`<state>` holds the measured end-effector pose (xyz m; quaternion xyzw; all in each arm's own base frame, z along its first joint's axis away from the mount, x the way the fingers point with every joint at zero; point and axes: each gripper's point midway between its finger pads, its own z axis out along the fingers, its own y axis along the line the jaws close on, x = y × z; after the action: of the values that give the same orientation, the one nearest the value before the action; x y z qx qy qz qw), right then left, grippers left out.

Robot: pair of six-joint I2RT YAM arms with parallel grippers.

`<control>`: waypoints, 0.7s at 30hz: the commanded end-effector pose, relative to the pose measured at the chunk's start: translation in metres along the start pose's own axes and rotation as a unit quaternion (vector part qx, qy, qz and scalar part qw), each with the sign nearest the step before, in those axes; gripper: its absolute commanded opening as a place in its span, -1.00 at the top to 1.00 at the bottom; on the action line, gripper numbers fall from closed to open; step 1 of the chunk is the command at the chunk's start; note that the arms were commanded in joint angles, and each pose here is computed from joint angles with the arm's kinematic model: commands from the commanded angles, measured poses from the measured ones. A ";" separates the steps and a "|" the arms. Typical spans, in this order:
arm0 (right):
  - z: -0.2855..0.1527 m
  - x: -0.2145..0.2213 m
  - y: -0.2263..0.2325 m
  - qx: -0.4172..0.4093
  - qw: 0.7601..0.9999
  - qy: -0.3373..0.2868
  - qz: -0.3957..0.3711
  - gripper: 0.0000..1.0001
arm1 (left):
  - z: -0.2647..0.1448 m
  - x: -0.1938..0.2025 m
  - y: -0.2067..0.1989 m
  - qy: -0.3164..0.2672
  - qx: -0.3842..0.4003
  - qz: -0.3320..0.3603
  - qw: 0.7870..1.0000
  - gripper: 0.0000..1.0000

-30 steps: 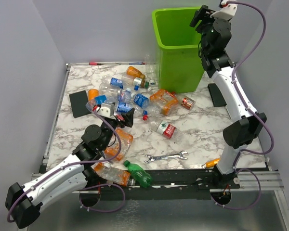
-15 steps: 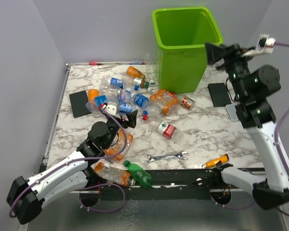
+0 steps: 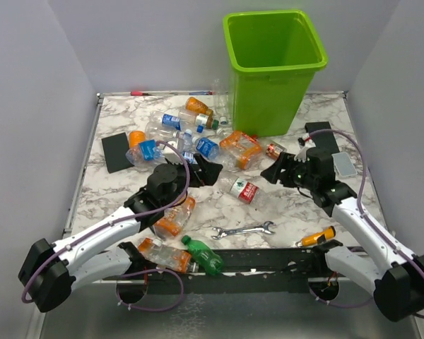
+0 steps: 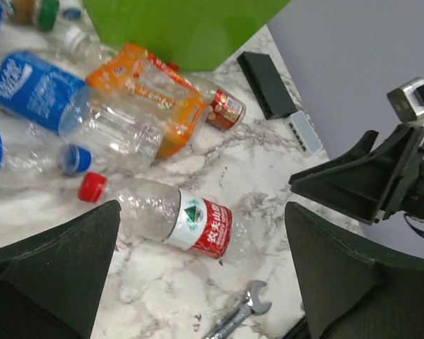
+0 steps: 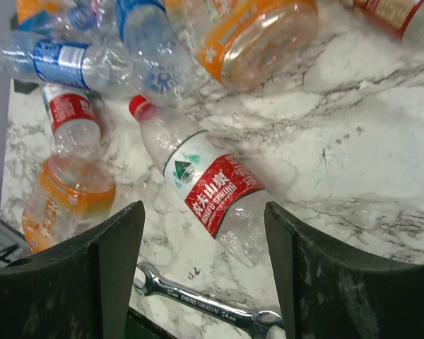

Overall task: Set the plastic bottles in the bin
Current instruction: Pick up the plastic bottle at the center of the board.

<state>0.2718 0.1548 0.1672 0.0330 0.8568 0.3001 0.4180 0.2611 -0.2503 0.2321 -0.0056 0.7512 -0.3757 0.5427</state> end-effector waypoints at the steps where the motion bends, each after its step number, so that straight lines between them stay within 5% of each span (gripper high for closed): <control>1: 0.017 0.018 0.011 -0.049 0.998 0.044 0.002 -0.46 | 0.007 0.043 0.001 0.067 -0.009 -0.120 0.990 -0.98; 11: 0.054 0.062 -0.002 -0.062 0.991 0.113 0.037 -0.51 | 0.023 0.108 0.011 0.168 -0.029 -0.113 0.979 -0.98; 21: 0.061 0.099 0.006 -0.068 0.985 0.154 0.025 -0.51 | 0.033 0.139 0.022 0.199 -0.046 -0.124 0.971 -0.98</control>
<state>0.2583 0.2059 0.0781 -0.0041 0.8901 0.3552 0.2855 0.2406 -0.2986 0.0995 -0.0497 0.8610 -0.3746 0.3404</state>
